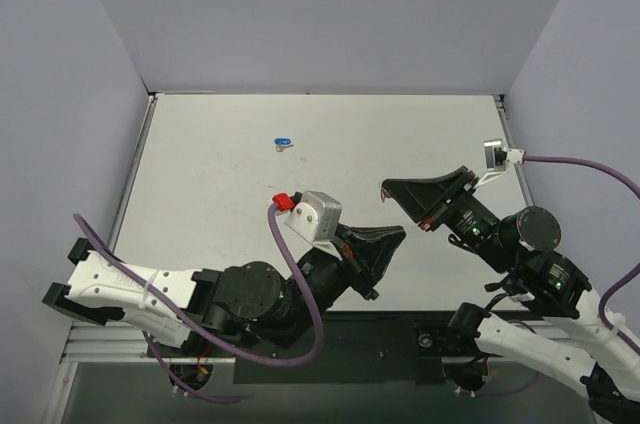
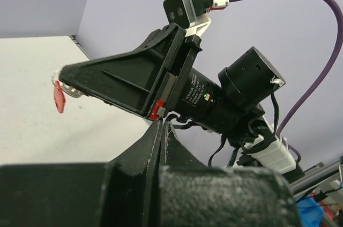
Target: Remove the keys from the keyring
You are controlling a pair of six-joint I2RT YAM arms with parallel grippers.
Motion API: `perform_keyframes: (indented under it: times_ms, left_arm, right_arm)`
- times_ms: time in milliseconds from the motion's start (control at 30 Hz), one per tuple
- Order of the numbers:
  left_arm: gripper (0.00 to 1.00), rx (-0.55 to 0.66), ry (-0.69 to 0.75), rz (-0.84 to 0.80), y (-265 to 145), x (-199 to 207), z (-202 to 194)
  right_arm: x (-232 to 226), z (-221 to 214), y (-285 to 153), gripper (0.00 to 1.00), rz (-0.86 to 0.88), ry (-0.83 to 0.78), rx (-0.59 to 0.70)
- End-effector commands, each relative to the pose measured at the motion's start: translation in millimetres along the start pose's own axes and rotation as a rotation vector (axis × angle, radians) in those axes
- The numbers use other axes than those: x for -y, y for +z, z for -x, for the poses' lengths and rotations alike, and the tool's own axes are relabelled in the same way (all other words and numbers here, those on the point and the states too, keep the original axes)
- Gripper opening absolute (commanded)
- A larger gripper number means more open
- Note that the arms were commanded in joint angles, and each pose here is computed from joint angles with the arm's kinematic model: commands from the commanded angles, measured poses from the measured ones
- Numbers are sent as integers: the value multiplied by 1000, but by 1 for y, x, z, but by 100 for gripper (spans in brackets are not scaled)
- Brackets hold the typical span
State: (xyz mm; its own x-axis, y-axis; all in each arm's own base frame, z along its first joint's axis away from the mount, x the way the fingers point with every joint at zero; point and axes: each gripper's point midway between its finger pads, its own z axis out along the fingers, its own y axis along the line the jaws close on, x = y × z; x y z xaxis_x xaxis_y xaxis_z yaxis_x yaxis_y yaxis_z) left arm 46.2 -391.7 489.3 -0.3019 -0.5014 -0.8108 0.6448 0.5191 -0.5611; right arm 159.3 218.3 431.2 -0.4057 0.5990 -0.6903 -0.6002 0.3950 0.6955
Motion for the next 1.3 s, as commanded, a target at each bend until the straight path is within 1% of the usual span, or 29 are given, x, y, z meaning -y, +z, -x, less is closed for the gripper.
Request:
perform_keyframes:
  times_ms: [0,33,67,100,133,200,233,267,300,333,367,400,433,500,533,633,700,733,800,833,867,900,967,1033,1100,1267]
  left_arm:
    - [6,-114,86,-62,-19,-12,25]
    - [7,-126,78,-82,-22,-13,29]
    - [9,-154,93,-76,-24,-21,25]
    - [9,-165,80,-98,-28,-25,29]
    - [12,-182,82,-103,-29,-32,28]
    - [17,-233,64,-176,-36,-34,28]
    - [25,-253,45,-205,-39,-35,31]
    - [28,-289,52,-225,-39,-40,29]
    - [34,-302,41,-238,-42,-40,33]
    - [38,-336,54,-247,-43,-44,29]
    - [46,-341,56,-255,-45,-44,33]
    - [50,-369,71,-259,-47,-48,29]
    - [57,-369,76,-260,-47,-49,33]
    - [65,-386,93,-268,-48,-51,34]
    - [67,-391,97,-271,-49,-52,36]
    - [75,-379,104,-261,-43,-62,42]
    - [78,-380,93,-258,-38,-68,46]
    - [79,-401,86,-285,-39,-66,43]
    - [80,-414,69,-310,-37,-68,44]
    - [80,-421,63,-339,-37,-67,46]
    - [80,-425,58,-349,-36,-67,47]
    - [80,-429,51,-395,-38,-62,49]
    - [80,-426,38,-449,-41,-58,55]
    - [78,-431,28,-513,-45,-51,59]
    - [73,-440,26,-540,-49,-48,61]
    - [66,-422,12,-578,-58,-45,67]
  right_arm:
    - [-8,17,-12,0,0,-90,13]
    - [-16,19,-14,0,30,-101,7]
    - [-9,12,-17,0,6,-126,-34]
    - [-12,15,-22,0,18,-137,-36]
    - [-13,11,-25,0,29,-153,-62]
    - [-19,9,-31,0,60,-173,-85]
    - [-21,7,-33,0,73,-177,-99]
    - [-26,6,-37,0,95,-188,-120]
    - [-25,2,-36,0,94,-199,-144]
    - [-31,1,-40,0,114,-201,-173]
    - [-30,-3,-37,0,115,-213,-196]
    - [-36,-4,-41,0,135,-214,-223]
    - [-36,-5,-39,0,131,-216,-235]
    - [-29,-11,-38,0,96,-219,-273]
    - [-26,-8,-36,0,73,-218,-263]
    - [-29,-15,-30,0,90,-184,-291]
    - [-40,-18,-27,0,149,-158,-300]
    - [-42,-21,-26,0,171,-146,-303]
    - [-60,-24,-25,0,279,-101,-303]
    - [-75,-24,-25,0,366,-73,-301]
    - [-79,-26,-24,0,394,-51,-312]
    - [-94,-26,-27,0,469,-19,-331]
    - [-107,-29,-26,0,539,28,-365]
    - [-120,-29,-26,0,607,64,-390]
    - [-129,-26,-27,0,648,80,-393]
    - [-137,-24,-24,0,680,82,-409]
